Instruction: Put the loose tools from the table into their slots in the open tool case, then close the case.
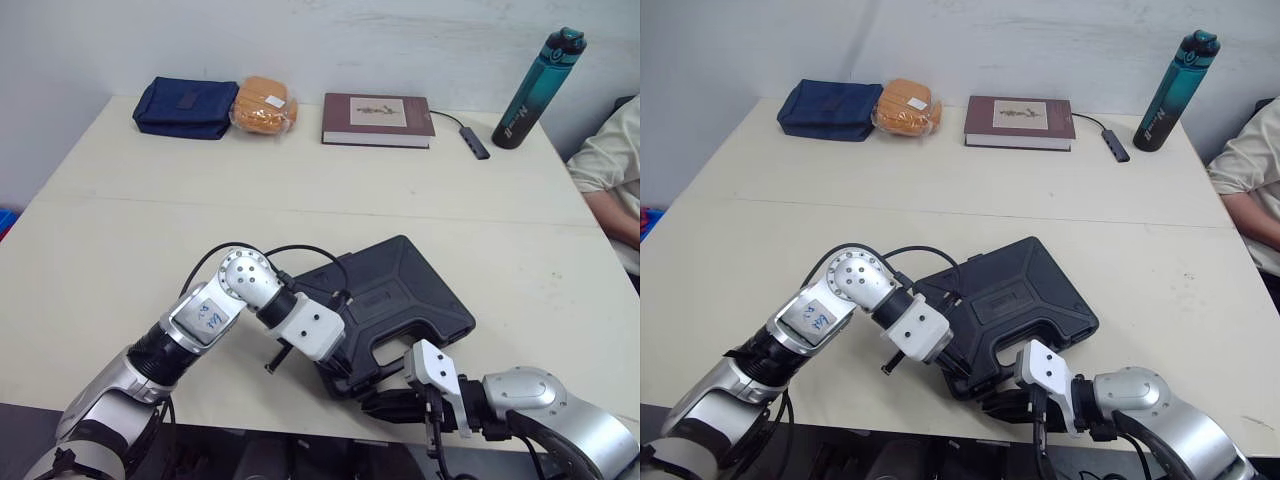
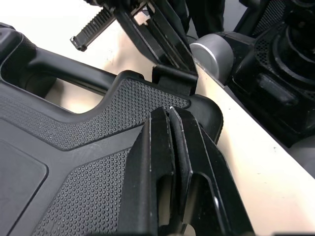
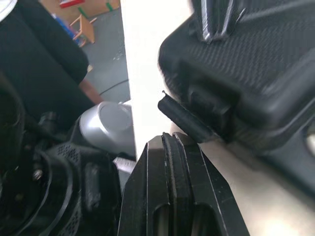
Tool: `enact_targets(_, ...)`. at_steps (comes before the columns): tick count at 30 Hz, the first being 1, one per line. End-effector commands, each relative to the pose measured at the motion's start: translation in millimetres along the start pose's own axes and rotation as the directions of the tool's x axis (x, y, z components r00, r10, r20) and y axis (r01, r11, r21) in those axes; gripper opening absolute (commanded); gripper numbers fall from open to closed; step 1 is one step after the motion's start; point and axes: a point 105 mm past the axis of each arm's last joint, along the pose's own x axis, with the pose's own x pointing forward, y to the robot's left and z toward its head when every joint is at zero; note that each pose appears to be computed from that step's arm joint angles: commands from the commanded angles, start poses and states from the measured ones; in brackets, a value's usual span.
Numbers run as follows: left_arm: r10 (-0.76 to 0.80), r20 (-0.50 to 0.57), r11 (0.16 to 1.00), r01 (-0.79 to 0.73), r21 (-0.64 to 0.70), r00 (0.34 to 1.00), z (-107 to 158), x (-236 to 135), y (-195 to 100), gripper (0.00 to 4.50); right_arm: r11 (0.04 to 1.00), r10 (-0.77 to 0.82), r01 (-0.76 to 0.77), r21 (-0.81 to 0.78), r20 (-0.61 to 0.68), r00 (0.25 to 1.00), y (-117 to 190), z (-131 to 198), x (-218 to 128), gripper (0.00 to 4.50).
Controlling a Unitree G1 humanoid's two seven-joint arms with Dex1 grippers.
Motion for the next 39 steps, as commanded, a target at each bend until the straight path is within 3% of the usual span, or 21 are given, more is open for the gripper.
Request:
enact_targets(1, -0.032, -0.104, 0.995, 0.022, -0.097, 0.994, -31, 11, -9, 0.05, 1.0, -0.005, 0.006, -0.014, 0.068, 0.998, -1, 19, -2, 0.0)
enact_targets(11, -0.031, -0.114, 0.994, 0.019, -0.11, 0.993, -35, 11, -9, 0.05, 1.0, -0.024, 0.022, 0.023, 0.113, 0.993, -5, 32, -1, 0.0)
enact_targets(15, 0.006, -0.095, 0.991, -0.019, -0.135, 0.995, -35, 8, -6, 0.05, 0.999, -0.024, 0.025, -0.029, 0.038, 0.999, -3, 24, -9, 0.0)
enact_targets(19, 0.101, -0.007, 0.969, -0.1, -0.226, 0.995, -25, -10, -2, 0.05, 0.995, -0.083, 0.082, -0.053, -0.028, 0.996, -1, 14, -34, 0.0)
enact_targets(22, 0.173, 0.11, 0.938, -0.13, -0.322, 0.979, -8, -38, -11, 0.91, 0.992, -0.127, 0.126, -0.029, -0.028, 0.992, 2, 18, -63, 1.01)
enact_targets(24, 0.236, 0.152, 0.909, -0.163, -0.383, 0.96, 2, -57, -16, 1.72, 0.988, -0.154, 0.153, -0.028, -0.03, 0.988, 5, 22, -82, 1.95)
enact_targets(29, 0.424, 0.102, 0.799, -0.319, -0.511, 0.9, 10, -103, -34, 4.16, 0.94, -0.339, 0.337, -0.058, -0.048, 0.939, -19, 37, -140, 4.5)
enact_targets(30, 0.462, 0.085, 0.764, -0.347, -0.543, 0.883, 11, -113, -39, 4.48, 0.926, -0.375, 0.371, -0.064, -0.056, 0.926, -25, 39, -152, 4.5)
enact_targets(34, 0.575, 0.01, 0.636, -0.44, -0.634, 0.818, 13, -149, -62, 4.48, 0.886, -0.463, 0.459, -0.067, -0.081, 0.883, -37, 43, -192, 4.5)
enact_targets(39, 0.694, -0.169, 0.435, -0.595, -0.676, 0.7, 4, -193, -103, 4.48, 0.81, -0.586, 0.581, -0.08, -0.102, 0.804, -49, 41, -245, 4.5)
